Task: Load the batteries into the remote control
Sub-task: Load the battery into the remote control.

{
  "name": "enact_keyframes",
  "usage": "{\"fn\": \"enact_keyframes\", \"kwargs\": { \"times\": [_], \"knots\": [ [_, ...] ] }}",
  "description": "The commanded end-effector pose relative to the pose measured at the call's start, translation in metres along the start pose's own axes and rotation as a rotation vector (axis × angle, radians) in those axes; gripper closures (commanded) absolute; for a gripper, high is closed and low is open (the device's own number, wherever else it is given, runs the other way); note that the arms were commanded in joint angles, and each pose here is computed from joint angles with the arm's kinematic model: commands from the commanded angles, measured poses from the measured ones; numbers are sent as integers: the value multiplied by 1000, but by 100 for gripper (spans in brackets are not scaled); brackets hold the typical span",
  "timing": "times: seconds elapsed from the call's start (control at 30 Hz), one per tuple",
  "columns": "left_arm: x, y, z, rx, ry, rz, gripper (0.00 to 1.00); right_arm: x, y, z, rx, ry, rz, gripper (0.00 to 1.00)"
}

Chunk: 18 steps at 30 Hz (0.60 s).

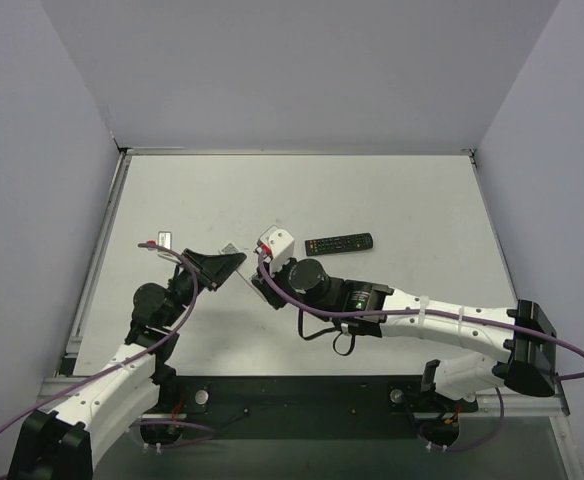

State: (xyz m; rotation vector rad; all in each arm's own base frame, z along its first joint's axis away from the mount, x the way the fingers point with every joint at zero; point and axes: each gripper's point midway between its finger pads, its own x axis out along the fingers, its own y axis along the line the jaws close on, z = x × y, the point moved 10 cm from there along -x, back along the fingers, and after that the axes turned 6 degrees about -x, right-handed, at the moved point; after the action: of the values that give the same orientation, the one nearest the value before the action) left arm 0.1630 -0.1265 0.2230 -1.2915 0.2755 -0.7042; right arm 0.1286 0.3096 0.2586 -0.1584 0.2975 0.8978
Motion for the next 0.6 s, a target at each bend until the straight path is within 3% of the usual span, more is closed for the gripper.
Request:
{"fn": "enact_keyframes", "kwargs": {
  "times": [0.0,0.57],
  "knots": [
    [3,-23,6,0,-42,-117,100,2,4,2,-18,-31,-8,100],
    [2,-25,6,-16,-58,-127,100,0,4,-11,-64,22,-35,100]
  ]
}}
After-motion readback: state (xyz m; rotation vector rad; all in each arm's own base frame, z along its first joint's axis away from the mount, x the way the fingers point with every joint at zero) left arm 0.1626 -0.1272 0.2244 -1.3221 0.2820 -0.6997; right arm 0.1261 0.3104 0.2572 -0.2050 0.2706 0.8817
